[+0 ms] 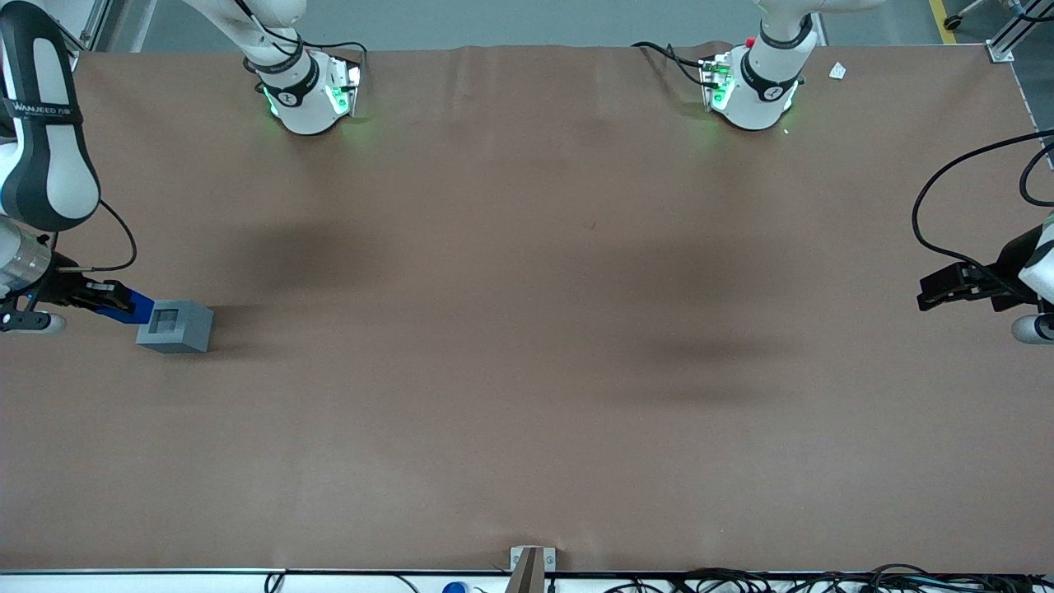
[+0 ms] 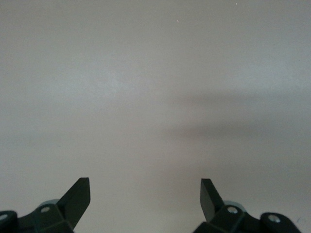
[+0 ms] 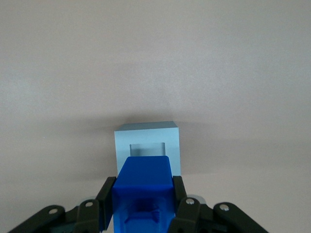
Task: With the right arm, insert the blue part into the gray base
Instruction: 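Lower the blue block into the gray base's square opening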
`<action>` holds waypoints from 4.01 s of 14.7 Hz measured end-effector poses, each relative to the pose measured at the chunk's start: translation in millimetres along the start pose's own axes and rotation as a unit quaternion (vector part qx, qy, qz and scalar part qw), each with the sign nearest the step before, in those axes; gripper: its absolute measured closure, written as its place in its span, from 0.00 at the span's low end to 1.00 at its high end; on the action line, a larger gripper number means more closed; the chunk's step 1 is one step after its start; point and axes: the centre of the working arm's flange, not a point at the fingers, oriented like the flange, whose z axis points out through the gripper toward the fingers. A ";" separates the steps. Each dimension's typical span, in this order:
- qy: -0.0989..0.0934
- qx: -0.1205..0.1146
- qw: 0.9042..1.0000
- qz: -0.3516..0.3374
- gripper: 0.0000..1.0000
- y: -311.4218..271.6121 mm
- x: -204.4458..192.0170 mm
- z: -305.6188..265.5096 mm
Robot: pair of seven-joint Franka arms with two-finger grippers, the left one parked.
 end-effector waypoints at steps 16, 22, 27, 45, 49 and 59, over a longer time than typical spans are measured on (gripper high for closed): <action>-0.017 0.006 1.000 0.002 0.49 2.2 -2.5 37.9; -0.021 0.007 1.000 0.001 0.49 2.1 -2.4 48.1; -0.022 0.008 1.000 0.001 0.49 2.2 -1.9 53.6; -0.019 0.010 1.000 0.004 0.49 2.4 -0.7 60.4; -0.017 0.009 1.000 0.005 0.49 2.5 -0.1 60.5; -0.012 0.008 1.000 0.005 0.49 2.6 1.1 60.7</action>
